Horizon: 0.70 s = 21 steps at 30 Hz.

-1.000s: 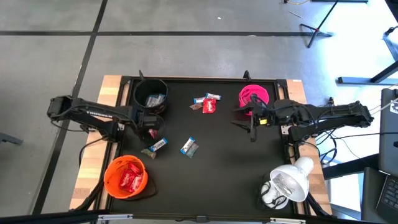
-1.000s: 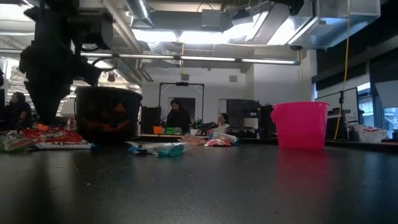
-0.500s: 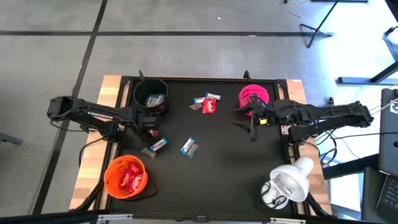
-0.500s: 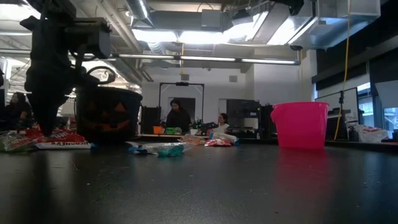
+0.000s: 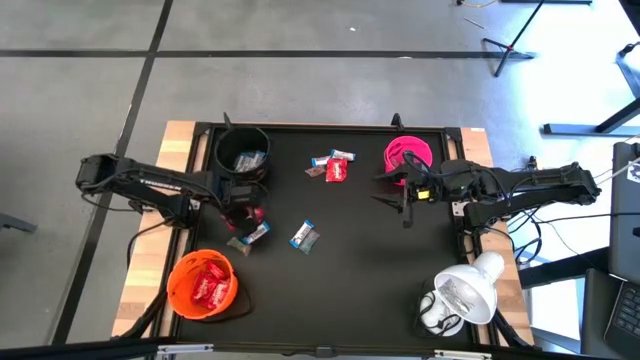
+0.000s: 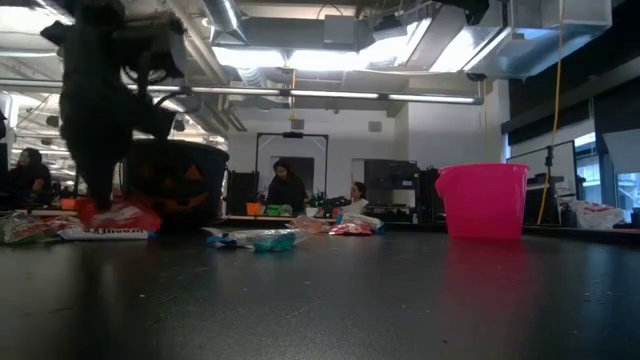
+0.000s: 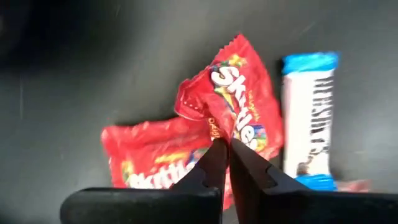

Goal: Sort candy
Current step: Put the red candy into the orange bucket

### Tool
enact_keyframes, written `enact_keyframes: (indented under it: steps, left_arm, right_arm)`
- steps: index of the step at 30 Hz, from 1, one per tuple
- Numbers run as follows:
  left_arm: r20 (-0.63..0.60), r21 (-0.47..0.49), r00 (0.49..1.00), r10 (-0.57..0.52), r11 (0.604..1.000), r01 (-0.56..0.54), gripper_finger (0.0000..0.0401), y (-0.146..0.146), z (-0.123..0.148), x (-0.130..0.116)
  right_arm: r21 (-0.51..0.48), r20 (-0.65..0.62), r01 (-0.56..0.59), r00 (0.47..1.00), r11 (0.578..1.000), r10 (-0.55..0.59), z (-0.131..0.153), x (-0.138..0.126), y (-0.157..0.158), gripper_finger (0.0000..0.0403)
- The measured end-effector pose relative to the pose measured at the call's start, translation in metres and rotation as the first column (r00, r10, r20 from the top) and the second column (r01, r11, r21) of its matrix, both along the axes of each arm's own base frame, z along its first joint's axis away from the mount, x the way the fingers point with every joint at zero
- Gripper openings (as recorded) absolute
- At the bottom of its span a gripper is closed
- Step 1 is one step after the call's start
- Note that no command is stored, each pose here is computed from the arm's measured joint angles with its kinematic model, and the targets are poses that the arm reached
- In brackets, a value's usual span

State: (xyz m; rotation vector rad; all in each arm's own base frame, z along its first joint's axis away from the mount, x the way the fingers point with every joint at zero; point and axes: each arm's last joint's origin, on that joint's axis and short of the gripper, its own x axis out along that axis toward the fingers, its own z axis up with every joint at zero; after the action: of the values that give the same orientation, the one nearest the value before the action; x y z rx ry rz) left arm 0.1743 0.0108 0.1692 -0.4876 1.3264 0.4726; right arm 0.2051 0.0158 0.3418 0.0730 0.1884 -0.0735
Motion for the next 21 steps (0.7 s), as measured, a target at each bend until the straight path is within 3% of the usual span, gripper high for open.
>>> enact_keyframes:
  steps: [5, 11, 21]
  left_arm:
    - [0.086, 0.021, 0.994, -0.073, 0.997, 0.071, 0.0001, -0.006, 0.026, 0.016]
    - [0.206, 0.114, 0.960, -0.189, 0.979, 0.168, 0.0000, -0.018, 0.074, 0.035]
    - [0.327, 0.363, 0.854, -0.404, 0.889, 0.281, 0.0000, -0.041, 0.155, 0.044]
  right_arm:
    - [0.001, 0.000, 0.000, 1.000, 1.000, 0.000, 0.000, 0.000, 0.000, 0.0213]
    - [0.000, 0.000, 0.013, 1.000, 1.000, -0.013, 0.000, 0.000, 0.000, 0.0213]
    - [0.122, -0.020, 0.088, 0.996, 0.989, -0.086, -0.005, 0.004, -0.002, 0.0213]
